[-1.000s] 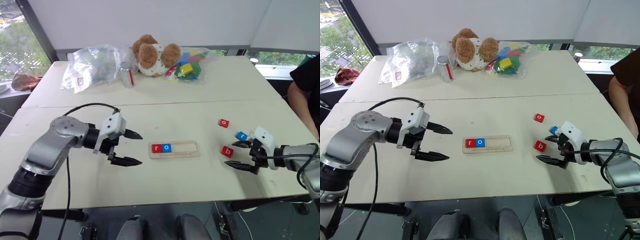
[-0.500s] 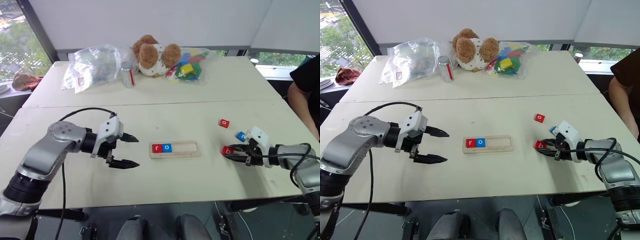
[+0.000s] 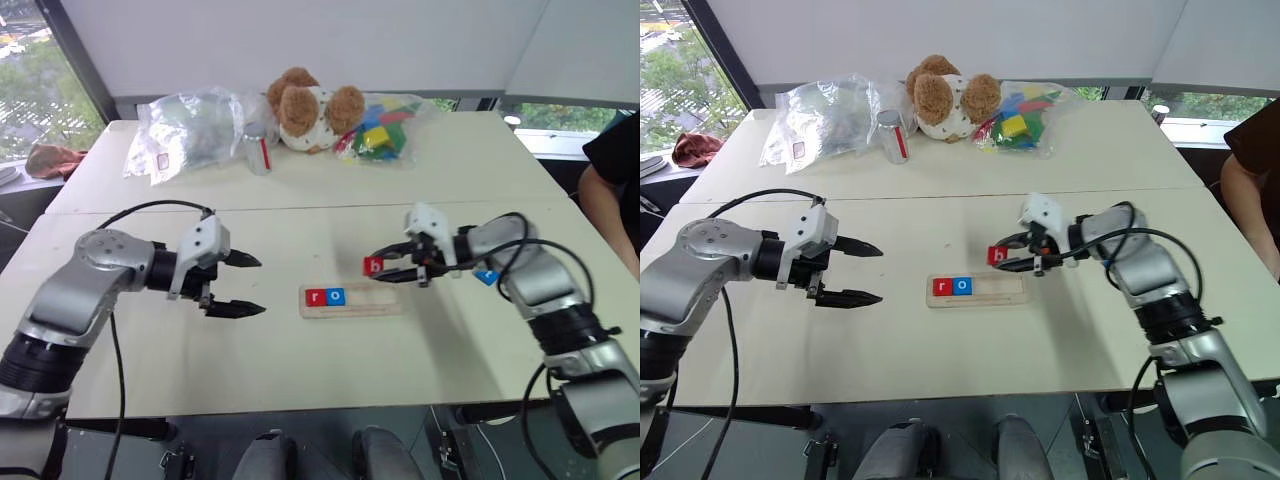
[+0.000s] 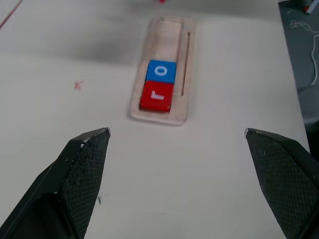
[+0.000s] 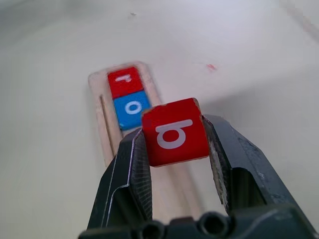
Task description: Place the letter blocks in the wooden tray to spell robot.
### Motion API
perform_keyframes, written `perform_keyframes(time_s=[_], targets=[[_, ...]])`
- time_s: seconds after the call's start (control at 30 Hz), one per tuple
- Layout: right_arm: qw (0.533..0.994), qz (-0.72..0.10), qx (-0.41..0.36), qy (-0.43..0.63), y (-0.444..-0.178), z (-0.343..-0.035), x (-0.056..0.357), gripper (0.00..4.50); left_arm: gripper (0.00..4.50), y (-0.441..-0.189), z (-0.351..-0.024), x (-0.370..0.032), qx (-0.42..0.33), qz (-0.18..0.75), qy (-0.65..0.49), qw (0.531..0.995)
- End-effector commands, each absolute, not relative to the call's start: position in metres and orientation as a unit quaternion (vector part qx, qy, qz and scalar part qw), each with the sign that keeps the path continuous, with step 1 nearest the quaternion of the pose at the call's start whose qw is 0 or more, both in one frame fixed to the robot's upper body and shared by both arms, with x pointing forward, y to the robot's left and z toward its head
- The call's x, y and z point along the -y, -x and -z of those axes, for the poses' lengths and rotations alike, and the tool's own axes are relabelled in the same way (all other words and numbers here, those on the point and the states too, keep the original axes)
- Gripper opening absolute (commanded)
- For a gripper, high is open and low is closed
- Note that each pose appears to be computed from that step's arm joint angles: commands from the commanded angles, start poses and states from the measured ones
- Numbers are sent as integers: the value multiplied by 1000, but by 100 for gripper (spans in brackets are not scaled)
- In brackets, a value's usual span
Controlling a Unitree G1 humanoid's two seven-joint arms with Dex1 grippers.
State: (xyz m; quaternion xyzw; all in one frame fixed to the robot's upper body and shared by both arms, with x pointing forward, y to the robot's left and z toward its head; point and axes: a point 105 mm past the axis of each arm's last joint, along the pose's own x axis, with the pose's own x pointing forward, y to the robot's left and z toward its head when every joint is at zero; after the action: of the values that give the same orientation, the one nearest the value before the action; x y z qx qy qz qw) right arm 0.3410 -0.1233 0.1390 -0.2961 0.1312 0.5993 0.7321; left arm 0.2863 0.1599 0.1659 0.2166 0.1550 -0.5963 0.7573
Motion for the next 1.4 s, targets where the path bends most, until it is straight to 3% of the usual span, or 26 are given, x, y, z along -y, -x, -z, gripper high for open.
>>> perform_keyframes(time_s=[0.03,0.47,1.4], targets=[[708,-620,-127,314,-342,-141,113,116,450,-284,-177,-160,-132,586,-231,766],[678,-634,-161,335,-345,-121,105,116,450,-276,-171,-161,-134,570,-209,783],[679,-640,-151,326,-346,-122,86,116,450,-283,-171,-152,-116,568,-210,787]])
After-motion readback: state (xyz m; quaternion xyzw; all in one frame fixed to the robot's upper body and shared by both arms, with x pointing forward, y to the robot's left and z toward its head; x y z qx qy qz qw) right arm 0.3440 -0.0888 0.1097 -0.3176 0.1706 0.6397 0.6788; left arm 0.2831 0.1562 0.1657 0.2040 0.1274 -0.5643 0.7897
